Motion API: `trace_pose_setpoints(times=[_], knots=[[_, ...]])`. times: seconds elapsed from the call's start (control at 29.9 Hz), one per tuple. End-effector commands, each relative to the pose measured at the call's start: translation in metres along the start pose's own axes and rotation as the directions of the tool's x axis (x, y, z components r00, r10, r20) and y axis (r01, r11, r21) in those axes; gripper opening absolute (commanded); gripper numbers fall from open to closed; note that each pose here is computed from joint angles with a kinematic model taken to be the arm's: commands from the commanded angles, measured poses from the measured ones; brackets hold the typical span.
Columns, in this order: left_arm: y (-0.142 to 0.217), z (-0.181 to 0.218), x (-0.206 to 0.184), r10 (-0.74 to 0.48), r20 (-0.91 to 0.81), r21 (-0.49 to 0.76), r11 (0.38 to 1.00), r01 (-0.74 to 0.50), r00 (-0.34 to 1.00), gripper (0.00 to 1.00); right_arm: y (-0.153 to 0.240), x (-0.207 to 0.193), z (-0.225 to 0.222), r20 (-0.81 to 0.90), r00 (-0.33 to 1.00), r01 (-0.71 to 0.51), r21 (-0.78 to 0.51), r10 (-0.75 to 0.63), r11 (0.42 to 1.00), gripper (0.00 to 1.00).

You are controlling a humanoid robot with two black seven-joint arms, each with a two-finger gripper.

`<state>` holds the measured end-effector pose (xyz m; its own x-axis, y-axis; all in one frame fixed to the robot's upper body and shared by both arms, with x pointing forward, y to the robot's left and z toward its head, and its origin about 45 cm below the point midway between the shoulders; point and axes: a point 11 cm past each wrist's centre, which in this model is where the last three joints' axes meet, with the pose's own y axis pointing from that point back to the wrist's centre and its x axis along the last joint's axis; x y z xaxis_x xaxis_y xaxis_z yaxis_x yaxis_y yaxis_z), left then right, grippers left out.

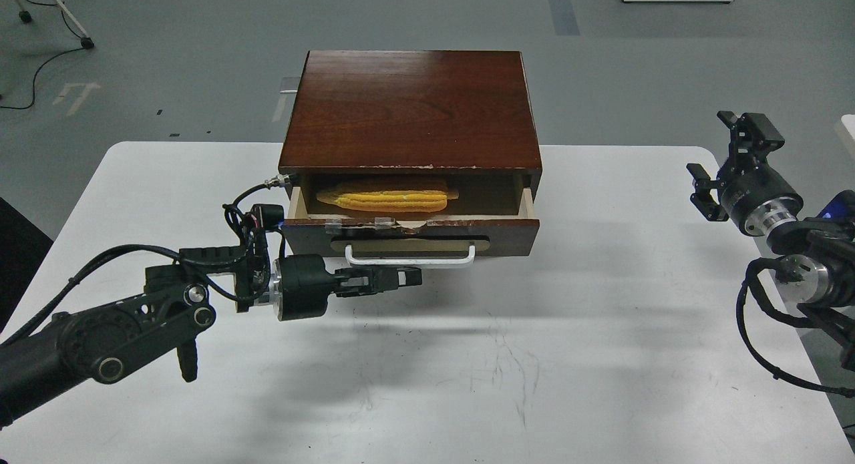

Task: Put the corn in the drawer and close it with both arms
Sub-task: 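Keep pushing the drawer with the left gripper until flush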

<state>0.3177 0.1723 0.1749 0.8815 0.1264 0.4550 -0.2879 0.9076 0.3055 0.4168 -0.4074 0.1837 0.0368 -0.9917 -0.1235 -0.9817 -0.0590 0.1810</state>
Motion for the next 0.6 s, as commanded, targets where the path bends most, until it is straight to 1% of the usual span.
trace_pose_setpoints(times=[0.0, 0.2, 0.57], knots=[[-0.003, -0.002, 0.008, 0.007, 0.01, 0.009, 1.0, -0.007, 1.0, 0.11, 0.0, 0.0, 0.001, -0.002, 1.0, 0.004, -0.002, -0.004, 1.0, 0.98], [-0.002, -0.005, 0.013, 0.016, 0.011, 0.021, 1.0, -0.016, 1.0, 0.11, 0.0, 0.0, 0.001, -0.002, 1.0, 0.004, -0.002, -0.004, 1.0, 0.98], [-0.02, -0.013, 0.018, 0.032, -0.009, 0.031, 0.999, -0.031, 0.999, 0.12, 0.001, 0.001, 0.003, -0.008, 1.0, 0.001, -0.01, -0.001, 1.0, 0.98]])
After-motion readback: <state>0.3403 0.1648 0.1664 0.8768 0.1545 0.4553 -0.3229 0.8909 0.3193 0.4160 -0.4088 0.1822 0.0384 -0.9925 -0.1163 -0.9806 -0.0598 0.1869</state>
